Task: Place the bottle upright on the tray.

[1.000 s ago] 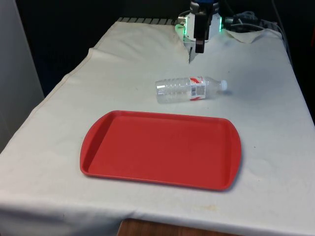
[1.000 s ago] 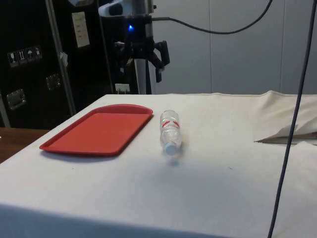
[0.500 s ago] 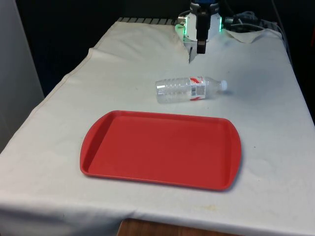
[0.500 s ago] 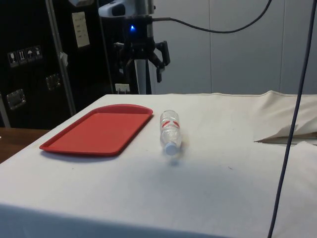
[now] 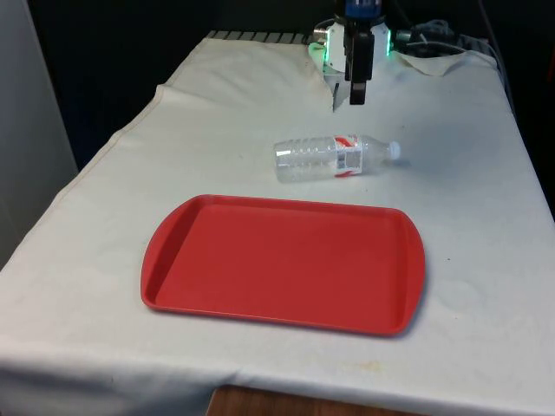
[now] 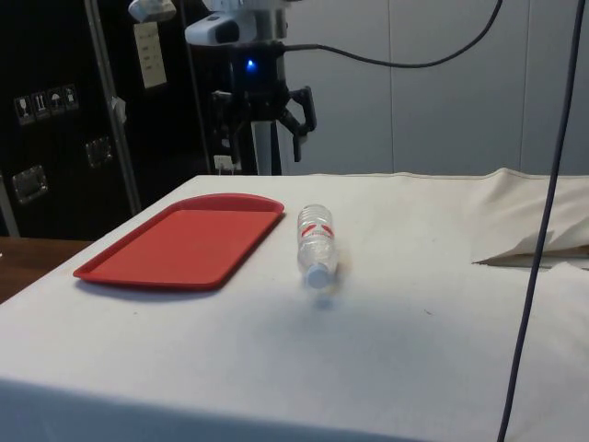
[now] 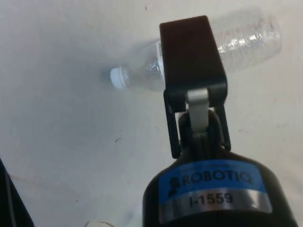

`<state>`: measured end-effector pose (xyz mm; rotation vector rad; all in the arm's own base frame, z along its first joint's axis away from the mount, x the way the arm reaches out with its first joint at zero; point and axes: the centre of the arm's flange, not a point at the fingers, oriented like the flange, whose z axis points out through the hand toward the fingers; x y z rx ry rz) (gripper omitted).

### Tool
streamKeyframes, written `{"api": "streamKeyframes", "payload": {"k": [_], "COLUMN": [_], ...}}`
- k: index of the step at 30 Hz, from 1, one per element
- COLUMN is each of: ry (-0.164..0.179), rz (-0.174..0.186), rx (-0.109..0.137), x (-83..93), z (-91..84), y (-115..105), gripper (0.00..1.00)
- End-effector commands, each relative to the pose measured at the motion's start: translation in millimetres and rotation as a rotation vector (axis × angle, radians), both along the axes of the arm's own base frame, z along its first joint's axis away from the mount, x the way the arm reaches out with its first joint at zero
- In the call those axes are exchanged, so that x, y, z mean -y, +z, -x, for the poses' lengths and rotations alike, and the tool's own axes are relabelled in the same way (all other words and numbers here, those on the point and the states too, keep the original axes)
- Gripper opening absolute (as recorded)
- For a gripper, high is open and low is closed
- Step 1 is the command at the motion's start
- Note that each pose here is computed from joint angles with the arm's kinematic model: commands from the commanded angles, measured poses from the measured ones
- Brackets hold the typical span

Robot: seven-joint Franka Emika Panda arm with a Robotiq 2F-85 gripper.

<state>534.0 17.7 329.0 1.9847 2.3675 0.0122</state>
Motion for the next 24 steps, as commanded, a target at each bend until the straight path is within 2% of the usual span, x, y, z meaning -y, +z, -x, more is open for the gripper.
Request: {"api": "streamKeyframes", "payload": {"k": [1, 2, 3, 9, 10, 11, 13, 18, 19, 20, 24], "ry": [0.013, 0.008, 0.02, 0.069, 0.06, 0.075, 0.09, 0.109, 0.105, 0.112, 0.121], "rz": [0.006, 0.0, 0.007, 0.027, 0.013, 0.032, 0.045, 0.067, 0.053, 0.071, 0.089], "rx": [0.011, -0.001, 0.008, -0.003, -0.01, -0.005, -0.001, 0.004, -0.012, 0.005, 0.018], "x": [0.6, 0.0, 0.1, 1.0, 0.3, 1.1, 0.7, -0.1, -0.1, -1.7, -9.0], "z": [0.6, 0.3, 1.5, 4.0, 2.9, 4.4, 5.1, 6.3, 5.8, 7.2, 10.5], "y": [0, 0, 0, -1, -2, -1, -1, -1, -3, -2, -4], "gripper": [1.0, 1.0, 1.0, 1.0, 1.0, 1.0, 1.0, 1.0, 1.0, 1.0, 1.0]}}
